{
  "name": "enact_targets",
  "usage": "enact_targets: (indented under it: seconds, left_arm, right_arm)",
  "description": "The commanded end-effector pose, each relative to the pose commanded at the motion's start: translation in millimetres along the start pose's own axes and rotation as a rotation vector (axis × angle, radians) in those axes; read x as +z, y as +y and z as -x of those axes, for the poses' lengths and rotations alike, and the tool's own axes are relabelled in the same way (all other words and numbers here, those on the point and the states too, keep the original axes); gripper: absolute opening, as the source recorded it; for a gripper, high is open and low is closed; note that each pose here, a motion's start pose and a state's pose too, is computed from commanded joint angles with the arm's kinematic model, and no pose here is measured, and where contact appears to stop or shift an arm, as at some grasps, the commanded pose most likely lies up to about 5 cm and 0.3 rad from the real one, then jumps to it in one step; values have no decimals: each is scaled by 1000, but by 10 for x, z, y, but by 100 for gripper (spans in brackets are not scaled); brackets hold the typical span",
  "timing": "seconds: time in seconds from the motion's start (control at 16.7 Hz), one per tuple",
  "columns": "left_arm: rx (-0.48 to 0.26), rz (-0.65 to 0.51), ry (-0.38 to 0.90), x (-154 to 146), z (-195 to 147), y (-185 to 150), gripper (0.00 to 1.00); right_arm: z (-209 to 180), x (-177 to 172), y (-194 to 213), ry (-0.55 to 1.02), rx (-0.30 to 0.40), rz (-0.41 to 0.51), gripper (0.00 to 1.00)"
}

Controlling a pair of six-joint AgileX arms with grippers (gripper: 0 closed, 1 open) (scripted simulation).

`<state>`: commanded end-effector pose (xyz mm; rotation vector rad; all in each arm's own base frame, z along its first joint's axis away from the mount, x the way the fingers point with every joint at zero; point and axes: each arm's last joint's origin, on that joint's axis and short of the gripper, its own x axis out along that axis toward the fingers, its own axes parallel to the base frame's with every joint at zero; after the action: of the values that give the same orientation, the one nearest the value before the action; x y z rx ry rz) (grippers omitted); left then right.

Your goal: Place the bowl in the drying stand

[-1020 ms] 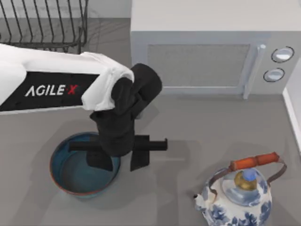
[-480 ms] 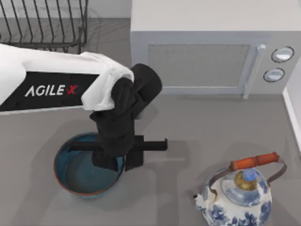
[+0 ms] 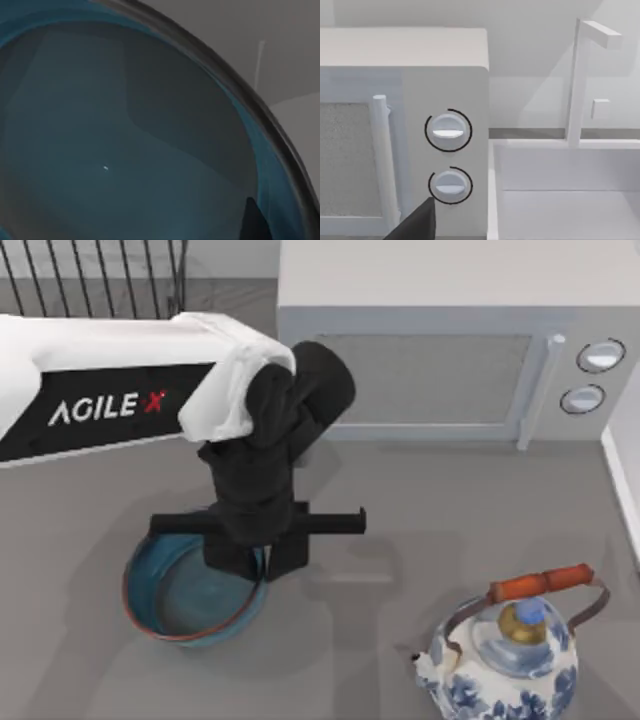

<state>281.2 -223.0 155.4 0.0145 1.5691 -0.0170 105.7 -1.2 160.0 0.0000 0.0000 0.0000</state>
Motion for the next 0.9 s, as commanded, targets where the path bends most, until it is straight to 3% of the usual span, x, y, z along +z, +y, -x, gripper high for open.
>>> enact_targets:
  seconds: [0.54, 0.72, 0.9]
  left_arm:
    - [14, 1, 18, -14, 1481, 18, 0]
    - [1, 0, 1, -79, 1724, 82, 0]
    - [0, 0, 0, -83, 1734, 86, 0]
  right_arm:
    - [0, 0, 0, 0, 0, 0, 100]
    - [0, 0, 0, 0, 0, 0, 100]
    - [0, 0, 0, 0, 0, 0, 100]
